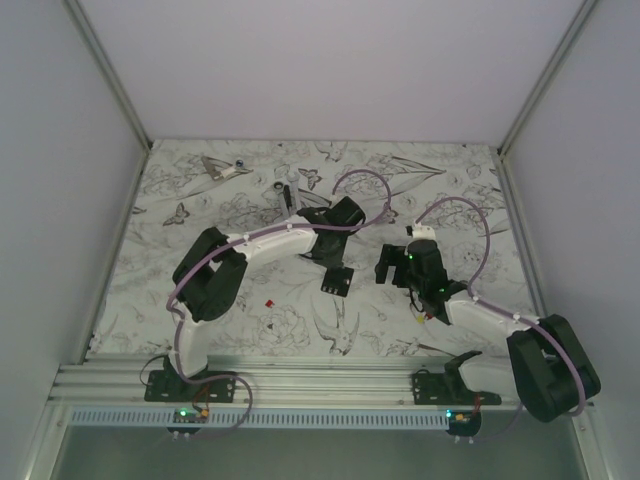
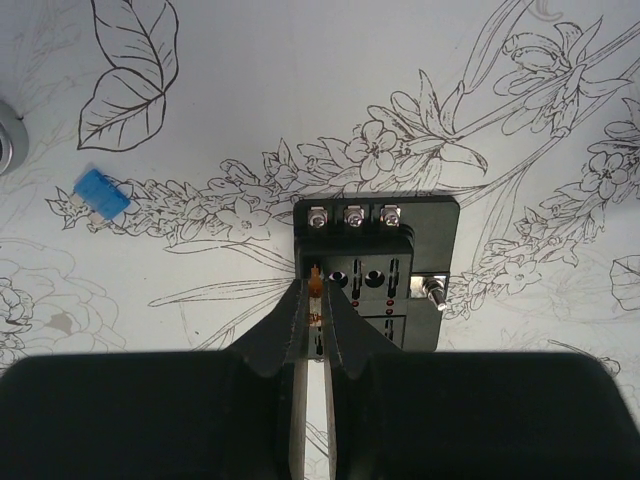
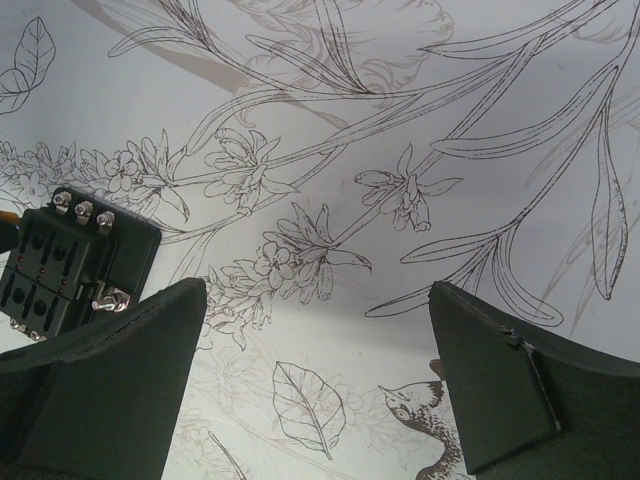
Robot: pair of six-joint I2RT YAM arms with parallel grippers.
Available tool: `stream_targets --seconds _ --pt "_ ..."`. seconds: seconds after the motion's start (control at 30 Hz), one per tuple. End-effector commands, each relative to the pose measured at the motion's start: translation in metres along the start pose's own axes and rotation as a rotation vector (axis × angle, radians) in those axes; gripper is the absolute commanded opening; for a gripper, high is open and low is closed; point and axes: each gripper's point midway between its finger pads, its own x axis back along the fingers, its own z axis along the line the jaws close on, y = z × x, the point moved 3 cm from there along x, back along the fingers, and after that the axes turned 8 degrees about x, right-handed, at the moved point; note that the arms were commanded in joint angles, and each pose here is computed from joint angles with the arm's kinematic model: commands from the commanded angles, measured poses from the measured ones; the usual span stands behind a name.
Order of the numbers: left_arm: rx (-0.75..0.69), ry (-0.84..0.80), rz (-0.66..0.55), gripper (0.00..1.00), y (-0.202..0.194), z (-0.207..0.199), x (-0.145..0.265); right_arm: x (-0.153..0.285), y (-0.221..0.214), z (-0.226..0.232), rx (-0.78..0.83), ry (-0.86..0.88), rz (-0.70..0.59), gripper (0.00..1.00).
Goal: Snap on the fuse box
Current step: Install the fuse at the fuse box base.
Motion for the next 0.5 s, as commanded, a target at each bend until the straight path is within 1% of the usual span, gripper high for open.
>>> stream_targets --seconds 0.0,0.2,0.47 --pt "-0.001 0.059 0.021 0.0 -0.0071 0.0083 -0.0028 -0.0018 0.0114 0.0007 -0.021 0.002 -0.04 1.0" --pt "0.01 0.06 0.034 0.0 -0.0106 0.0078 -0.0063 -0.0022 0.011 0.0017 -0.022 0.009 -0.039 1.0" --pt "0.002 0.058 0.014 0.0 -0.0088 0.0031 -0.0032 -0.0031 0.0103 0.0024 -0.021 0.012 -0.035 1.0"
